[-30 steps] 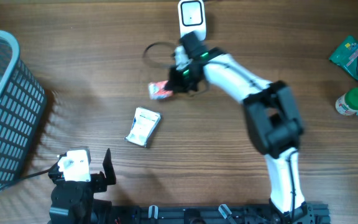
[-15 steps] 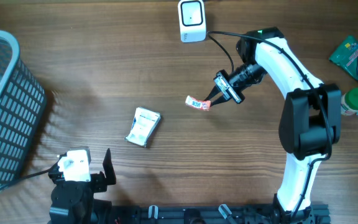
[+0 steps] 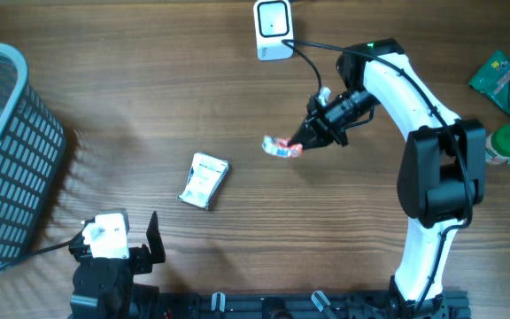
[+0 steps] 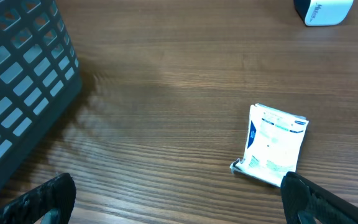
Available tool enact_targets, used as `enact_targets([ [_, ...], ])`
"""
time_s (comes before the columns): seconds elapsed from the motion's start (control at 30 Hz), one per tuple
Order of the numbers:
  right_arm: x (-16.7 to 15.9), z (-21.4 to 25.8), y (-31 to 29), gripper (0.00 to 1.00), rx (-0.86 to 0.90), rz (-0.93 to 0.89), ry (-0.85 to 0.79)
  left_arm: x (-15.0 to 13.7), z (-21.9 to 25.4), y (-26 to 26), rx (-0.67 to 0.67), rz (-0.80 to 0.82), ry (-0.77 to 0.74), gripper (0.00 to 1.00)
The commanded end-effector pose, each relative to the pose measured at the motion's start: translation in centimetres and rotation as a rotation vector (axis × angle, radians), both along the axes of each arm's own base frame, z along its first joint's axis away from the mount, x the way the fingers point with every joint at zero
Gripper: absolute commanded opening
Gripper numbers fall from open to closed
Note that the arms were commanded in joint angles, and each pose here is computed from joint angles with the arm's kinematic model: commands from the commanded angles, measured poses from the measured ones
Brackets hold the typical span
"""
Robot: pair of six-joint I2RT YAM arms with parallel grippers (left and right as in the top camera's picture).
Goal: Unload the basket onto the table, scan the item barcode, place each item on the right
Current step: 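Lift the Kleenex pack and hold it against the scanner, then carry the Kleenex pack right and drop it at the table edge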
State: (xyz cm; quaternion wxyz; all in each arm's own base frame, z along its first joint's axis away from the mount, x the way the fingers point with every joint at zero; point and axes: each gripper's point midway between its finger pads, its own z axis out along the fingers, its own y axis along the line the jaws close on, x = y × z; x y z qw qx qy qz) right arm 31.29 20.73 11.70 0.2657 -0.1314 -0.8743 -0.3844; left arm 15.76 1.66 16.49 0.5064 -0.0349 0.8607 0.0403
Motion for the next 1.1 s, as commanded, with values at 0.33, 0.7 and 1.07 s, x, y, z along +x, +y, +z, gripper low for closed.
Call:
enact_targets([
  [0.33,19.9,-2.4,-0.2,0.05,-0.425,-0.068,-1.047,0.0,0.1,-0.2,-0.010,-0.009,-0.006,1.00],
  [0.7,29.3,1.3,3.3,0.05,-0.575,0.030,-1.757,0.0,0.1,-0.2,-0.010,-0.009,-0.006,1.00],
  [1.07,32.4,-0.8,4.0,0.05,-0.557,-0.115,-1.959,0.0,0.1,-0.2,-0.010,-0.009,-0.006,1.00],
])
